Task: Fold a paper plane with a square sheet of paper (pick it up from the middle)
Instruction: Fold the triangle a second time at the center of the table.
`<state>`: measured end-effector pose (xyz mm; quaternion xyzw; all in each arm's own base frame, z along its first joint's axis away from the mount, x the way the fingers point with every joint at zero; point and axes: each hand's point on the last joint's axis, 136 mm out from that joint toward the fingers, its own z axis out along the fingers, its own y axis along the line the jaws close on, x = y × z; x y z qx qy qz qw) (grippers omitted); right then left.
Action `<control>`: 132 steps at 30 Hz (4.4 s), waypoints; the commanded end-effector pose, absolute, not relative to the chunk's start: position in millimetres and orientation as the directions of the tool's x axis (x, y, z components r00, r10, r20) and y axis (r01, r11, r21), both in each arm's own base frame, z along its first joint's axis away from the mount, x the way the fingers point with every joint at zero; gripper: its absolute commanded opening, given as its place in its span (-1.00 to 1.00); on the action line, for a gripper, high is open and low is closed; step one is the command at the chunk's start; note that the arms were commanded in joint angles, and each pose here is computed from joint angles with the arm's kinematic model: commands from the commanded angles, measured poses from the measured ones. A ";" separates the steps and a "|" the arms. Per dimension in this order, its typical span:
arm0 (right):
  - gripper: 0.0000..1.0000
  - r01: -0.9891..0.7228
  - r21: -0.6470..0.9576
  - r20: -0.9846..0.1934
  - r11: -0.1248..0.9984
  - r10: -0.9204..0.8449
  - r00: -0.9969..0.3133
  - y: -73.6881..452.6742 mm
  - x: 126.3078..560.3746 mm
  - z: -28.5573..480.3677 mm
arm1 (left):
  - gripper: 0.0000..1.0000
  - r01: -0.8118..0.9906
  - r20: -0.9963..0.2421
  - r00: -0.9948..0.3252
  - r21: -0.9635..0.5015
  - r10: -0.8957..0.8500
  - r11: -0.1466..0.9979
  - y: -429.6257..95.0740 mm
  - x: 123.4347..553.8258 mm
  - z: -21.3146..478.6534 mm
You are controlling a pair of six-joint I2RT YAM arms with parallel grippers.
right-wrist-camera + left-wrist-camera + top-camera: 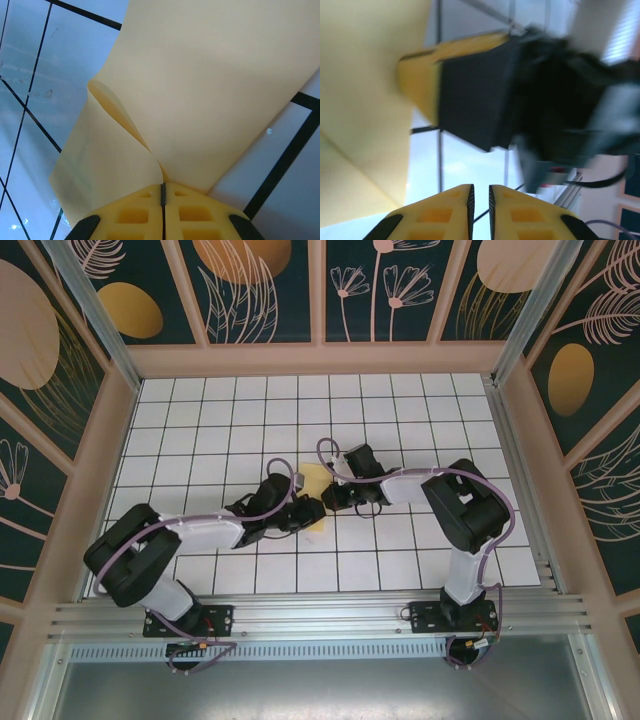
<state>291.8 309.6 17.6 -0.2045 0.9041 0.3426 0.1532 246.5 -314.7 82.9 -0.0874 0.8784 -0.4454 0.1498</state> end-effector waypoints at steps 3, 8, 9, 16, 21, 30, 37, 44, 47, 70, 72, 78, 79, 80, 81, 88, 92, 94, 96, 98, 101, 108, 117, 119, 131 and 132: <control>-0.81 -0.430 0.509 -0.329 0.746 -0.293 -0.898 296.7 278.1 -13.2 | -0.69 -0.062 -0.243 -0.897 -0.757 -0.369 0.650 -284.0 276.9 81.1; -0.81 -0.431 0.509 -0.330 0.745 -0.294 -0.897 298.0 278.7 -12.7 | -0.71 -0.079 -0.228 -0.898 -0.758 -0.376 0.647 -283.8 299.0 70.4; -0.81 -0.432 0.510 -0.332 0.744 -0.293 -0.897 298.3 279.0 -12.3 | -0.71 -0.080 -0.223 -0.900 -0.759 -0.374 0.646 -285.5 301.6 68.2; -0.81 -0.431 0.509 -0.328 0.745 -0.295 -0.897 298.9 278.8 -12.0 | -0.74 -0.102 -0.219 -0.901 -0.732 -0.374 0.674 -285.9 315.0 47.4; -0.81 -0.432 0.509 -0.328 0.745 -0.296 -0.897 298.7 279.0 -12.3 | -0.72 -0.093 -0.224 -0.909 -0.713 -0.351 0.695 -284.5 318.0 36.5; -0.80 -0.428 0.510 -0.325 0.746 -0.293 -0.899 299.2 279.5 -12.8 | -0.73 -0.109 -0.214 -0.918 -0.674 -0.334 0.730 -275.4 313.1 11.8; -0.64 -0.425 0.537 -0.370 0.728 -0.249 -0.895 308.3 289.4 11.4 | -0.74 -0.149 -0.181 -0.924 -0.643 -0.337 0.752 -264.0 298.9 -10.6; -0.50 -0.415 0.505 -0.465 0.757 -0.167 -0.870 302.1 305.2 59.7 | -0.74 -0.146 -0.189 -0.923 -0.634 -0.335 0.759 -260.8 297.6 -12.1; -0.48 -0.406 0.534 -0.487 0.741 -0.122 -0.865 301.2 300.5 78.6 | -0.74 -0.137 -0.193 -0.924 -0.639 -0.330 0.757 -263.1 298.6 -9.7; -0.93 -0.395 0.681 -0.351 0.616 -0.198 -0.915 351.4 232.3 48.7 | -0.74 -0.129 -0.190 -0.928 -0.645 -0.321 0.753 -266.1 299.8 -8.4; -0.93 -0.374 0.675 -0.334 0.636 -0.189 -0.923 347.8 235.4 42.5 | -0.74 -0.129 -0.189 -0.928 -0.646 -0.321 0.753 -266.3 299.6 -8.4; -0.93 -0.319 0.661 -0.272 0.680 -0.179 -0.946 333.8 235.6 20.7 | -0.74 -0.130 -0.186 -0.929 -0.642 -0.319 0.756 -265.7 298.6 -9.9; -0.93 -0.306 0.653 -0.256 0.693 -0.179 -0.950 330.3 234.3 15.5 | -0.74 -0.131 -0.187 -0.929 -0.641 -0.320 0.756 -265.4 299.0 -9.8; -0.93 -0.298 0.652 -0.242 0.697 -0.181 -0.953 328.0 232.6 12.1 | -0.74 -0.132 -0.186 -0.929 -0.640 -0.319 0.757 -265.5 298.7 -10.7; -0.93 -0.295 0.651 -0.231 0.699 -0.188 -0.955 326.5 229.9 8.4 | -0.74 -0.132 -0.185 -0.930 -0.640 -0.319 0.757 -265.6 298.6 -11.1; -0.91 -0.289 0.623 -0.224 0.727 -0.188 -0.956 319.1 230.7 8.9 | -0.74 -0.134 -0.183 -0.931 -0.634 -0.315 0.762 -264.5 297.7 -13.5; -0.90 -0.324 0.644 -0.263 0.693 -0.197 -0.944 330.0 234.2 33.0 | -0.75 -0.132 -0.183 -0.932 -0.632 -0.313 0.763 -264.7 297.5 -14.0; -0.89 -0.340 0.666 -0.278 0.664 -0.202 -0.939 336.7 232.7 44.3 | -0.74 -0.132 -0.183 -0.932 -0.634 -0.313 0.762 -264.5 297.6 -13.3; -0.88 -0.344 0.681 -0.278 0.647 -0.206 -0.938 341.5 230.8 48.4 | -0.75 -0.131 -0.183 -0.932 -0.633 -0.312 0.763 -264.4 297.2 -13.4; -0.88 -0.347 0.694 -0.275 0.631 -0.213 -0.938 346.2 228.7 49.1 | -0.74 -0.131 -0.182 -0.933 -0.632 -0.311 0.764 -264.2 296.9 -13.6; -0.88 -0.334 0.682 -0.260 0.650 -0.211 -0.942 346.2 230.5 40.1 | -0.75 -0.129 -0.183 -0.933 -0.634 -0.310 0.763 -264.6 296.9 -12.8; -0.88 -0.266 0.629 -0.182 0.730 -0.194 -0.964 325.9 225.0 5.1 | -0.75 -0.126 -0.185 -0.934 -0.633 -0.307 0.764 -265.5 297.7 -11.4; -0.86 -0.238 0.617 -0.142 0.750 -0.191 -0.971 304.9 209.2 -1.2 | -0.75 -0.123 -0.191 -0.934 -0.623 -0.303 0.772 -264.2 298.7 -11.4; -0.86 -0.238 0.628 -0.138 0.741 -0.194 -0.971 304.2 204.4 0.5 | -0.75 -0.125 -0.190 -0.934 -0.622 -0.303 0.773 -264.1 298.3 -12.2; -0.83 -0.192 0.671 -0.100 0.716 -0.169 -0.981 297.5 190.1 -0.6 | -0.76 -0.128 -0.188 -0.935 -0.614 -0.302 0.779 -262.2 297.1 -15.0; -0.83 -0.189 0.678 -0.098 0.711 -0.167 -0.981 297.1 188.4 0.1 | -0.76 -0.128 -0.188 -0.935 -0.612 -0.301 0.780 -262.1 297.0 -15.1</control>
